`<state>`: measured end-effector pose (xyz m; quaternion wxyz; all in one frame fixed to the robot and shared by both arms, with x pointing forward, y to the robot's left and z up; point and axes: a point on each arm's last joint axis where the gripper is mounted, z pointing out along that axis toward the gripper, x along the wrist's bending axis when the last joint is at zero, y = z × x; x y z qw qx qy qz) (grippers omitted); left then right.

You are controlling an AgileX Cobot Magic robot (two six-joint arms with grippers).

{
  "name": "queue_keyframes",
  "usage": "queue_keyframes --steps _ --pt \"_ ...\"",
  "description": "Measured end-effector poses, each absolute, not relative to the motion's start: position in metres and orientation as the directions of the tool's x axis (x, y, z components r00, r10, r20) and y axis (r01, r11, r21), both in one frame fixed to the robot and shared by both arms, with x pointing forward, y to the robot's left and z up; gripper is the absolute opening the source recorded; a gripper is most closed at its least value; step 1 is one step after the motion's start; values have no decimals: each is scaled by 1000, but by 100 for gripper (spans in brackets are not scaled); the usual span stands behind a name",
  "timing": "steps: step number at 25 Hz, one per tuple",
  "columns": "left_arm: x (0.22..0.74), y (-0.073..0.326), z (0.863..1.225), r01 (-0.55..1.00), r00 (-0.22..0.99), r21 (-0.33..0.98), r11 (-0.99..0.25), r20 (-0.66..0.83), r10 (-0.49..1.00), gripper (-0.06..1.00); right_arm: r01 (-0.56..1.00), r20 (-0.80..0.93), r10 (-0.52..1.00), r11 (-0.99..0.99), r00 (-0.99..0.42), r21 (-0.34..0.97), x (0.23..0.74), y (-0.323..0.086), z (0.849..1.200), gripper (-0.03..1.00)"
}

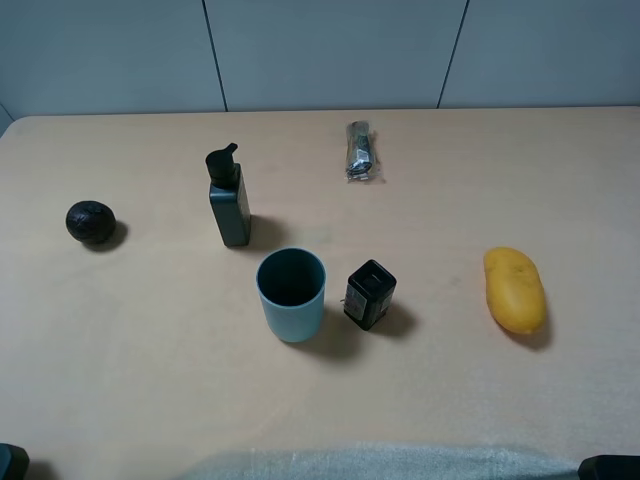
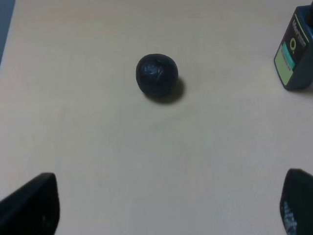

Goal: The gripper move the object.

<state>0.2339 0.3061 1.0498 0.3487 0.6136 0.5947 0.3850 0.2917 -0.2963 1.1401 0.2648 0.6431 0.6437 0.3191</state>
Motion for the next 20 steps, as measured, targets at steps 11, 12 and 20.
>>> queue_keyframes --steps 11,12,20 --pt "234 306 1050 461 -4 886 -49 58 998 91 498 91 994 -110 62 860 245 -311 1146 69" --pt "234 306 1050 461 -4 886 -49 58 998 91 485 88 994 -108 64 868 242 -312 1146 69" --pt "234 306 1050 461 -4 886 -49 58 998 91 449 77 994 -101 72 888 233 -313 1126 69"
